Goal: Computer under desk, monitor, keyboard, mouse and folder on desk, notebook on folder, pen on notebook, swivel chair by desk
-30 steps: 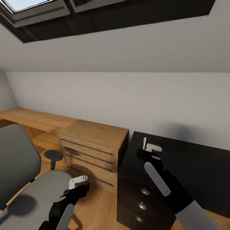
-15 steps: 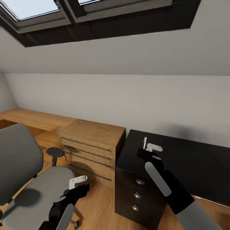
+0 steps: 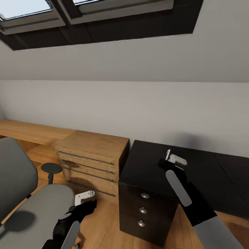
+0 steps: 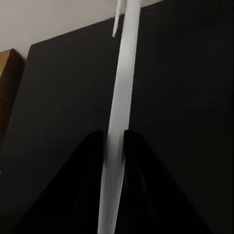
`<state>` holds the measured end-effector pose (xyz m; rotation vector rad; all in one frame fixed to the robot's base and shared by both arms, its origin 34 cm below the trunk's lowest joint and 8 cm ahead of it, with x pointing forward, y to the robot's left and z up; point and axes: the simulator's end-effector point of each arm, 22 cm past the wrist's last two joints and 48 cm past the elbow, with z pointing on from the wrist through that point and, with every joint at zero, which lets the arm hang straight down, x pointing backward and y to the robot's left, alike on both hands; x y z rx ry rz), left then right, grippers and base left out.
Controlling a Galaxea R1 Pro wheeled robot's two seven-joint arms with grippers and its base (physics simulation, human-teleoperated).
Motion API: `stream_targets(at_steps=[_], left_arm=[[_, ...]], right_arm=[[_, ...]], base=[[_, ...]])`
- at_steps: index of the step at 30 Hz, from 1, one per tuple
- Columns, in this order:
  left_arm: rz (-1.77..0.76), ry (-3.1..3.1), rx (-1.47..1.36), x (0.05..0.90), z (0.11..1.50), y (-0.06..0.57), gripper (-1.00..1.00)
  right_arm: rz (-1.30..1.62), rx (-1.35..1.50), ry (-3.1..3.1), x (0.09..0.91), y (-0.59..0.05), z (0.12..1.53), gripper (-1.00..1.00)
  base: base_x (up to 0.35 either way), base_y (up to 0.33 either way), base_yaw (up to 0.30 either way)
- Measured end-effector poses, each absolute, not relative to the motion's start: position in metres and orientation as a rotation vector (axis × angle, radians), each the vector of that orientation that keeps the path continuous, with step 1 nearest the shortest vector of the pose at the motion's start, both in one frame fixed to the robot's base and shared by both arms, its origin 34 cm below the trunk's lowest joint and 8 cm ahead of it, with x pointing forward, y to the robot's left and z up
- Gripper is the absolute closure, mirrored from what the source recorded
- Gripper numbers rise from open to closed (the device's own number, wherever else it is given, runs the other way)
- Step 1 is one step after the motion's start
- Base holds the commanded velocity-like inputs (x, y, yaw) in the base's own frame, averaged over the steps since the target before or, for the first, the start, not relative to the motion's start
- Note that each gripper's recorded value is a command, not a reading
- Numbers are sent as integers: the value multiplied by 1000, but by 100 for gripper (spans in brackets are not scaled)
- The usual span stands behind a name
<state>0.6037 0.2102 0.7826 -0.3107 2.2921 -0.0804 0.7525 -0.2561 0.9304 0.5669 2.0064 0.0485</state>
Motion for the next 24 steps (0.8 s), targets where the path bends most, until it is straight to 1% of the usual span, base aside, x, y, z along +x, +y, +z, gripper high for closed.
stream_targets(at_steps=[3, 5, 17, 24], left_arm=[[-80, 2292, -311, 604, 783, 211, -100], [-79, 2292, -311, 604, 783, 211, -100], [-60, 2350, -313, 593, 757, 213, -100], [-1, 2492, -342, 528, 685, 221, -100]], right_arm=[[30, 708, 2010, 751, -297, 916, 100], [25, 770, 2016, 749, -314, 906, 100], [16, 843, 2006, 745, -338, 902, 100], [2, 855, 1988, 743, -357, 912, 100]], base=[[0, 0, -265], [0, 0, -269], [0, 0, -270], [0, 0, -270]])
